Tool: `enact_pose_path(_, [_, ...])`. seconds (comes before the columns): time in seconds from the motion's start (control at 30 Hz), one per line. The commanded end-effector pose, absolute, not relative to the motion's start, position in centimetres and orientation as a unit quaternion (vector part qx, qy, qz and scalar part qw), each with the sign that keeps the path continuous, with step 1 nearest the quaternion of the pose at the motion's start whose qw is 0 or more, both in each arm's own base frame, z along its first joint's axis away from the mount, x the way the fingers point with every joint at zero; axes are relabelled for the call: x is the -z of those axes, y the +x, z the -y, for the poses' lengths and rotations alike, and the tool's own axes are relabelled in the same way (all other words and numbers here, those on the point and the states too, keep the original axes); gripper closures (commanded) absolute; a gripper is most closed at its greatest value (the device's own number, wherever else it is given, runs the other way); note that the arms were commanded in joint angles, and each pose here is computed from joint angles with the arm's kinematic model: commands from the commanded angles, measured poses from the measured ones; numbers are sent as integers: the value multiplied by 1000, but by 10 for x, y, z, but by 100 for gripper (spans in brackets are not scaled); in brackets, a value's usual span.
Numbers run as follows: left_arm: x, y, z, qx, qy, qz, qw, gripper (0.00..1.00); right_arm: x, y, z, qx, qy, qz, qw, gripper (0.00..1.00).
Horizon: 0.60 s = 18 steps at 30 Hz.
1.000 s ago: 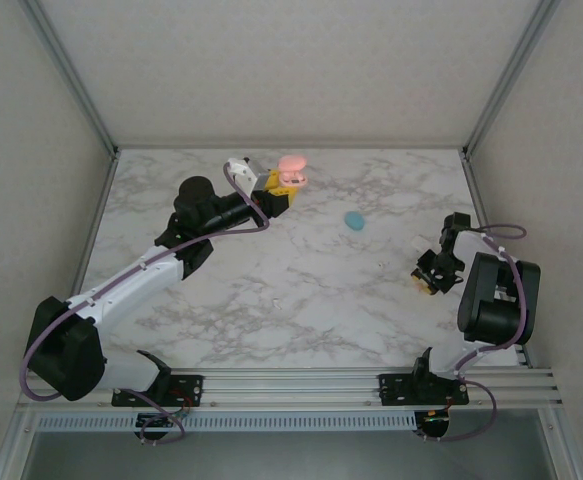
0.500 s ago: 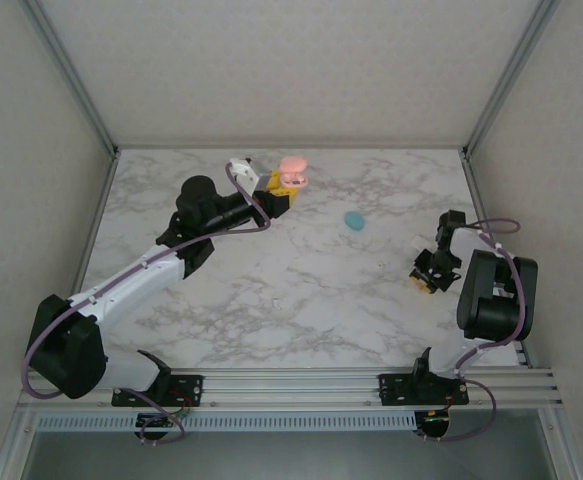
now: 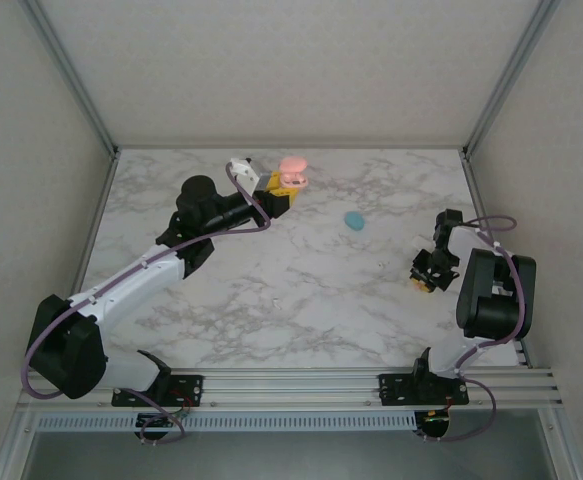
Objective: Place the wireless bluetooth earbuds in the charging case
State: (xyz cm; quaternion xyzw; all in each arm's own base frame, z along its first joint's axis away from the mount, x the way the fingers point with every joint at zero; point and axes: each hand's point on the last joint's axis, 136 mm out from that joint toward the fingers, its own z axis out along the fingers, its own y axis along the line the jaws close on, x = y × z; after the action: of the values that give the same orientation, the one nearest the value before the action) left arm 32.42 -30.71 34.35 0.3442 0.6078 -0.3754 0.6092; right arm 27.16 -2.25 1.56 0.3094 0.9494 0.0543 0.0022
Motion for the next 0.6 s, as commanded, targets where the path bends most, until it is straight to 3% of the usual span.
enact_pose_path(0.0, [-363, 322, 309, 374, 345, -591, 626, 82, -34, 281, 12, -75, 285, -955, 18, 83])
enact_pose_path(0.17, [-360, 325, 309, 372, 339, -595, 627, 82, -94, 310, -30, -187, 241, -949, 85, 83])
enact_pose_path(0.37, [-357, 332, 310, 372, 329, -596, 630, 82, -223, 343, -102, -372, 151, -895, 196, 81])
enact_pose_path(0.57, [-356, 337, 314, 378, 326, -595, 630, 82, -322, 334, -168, -468, 16, -852, 232, 81])
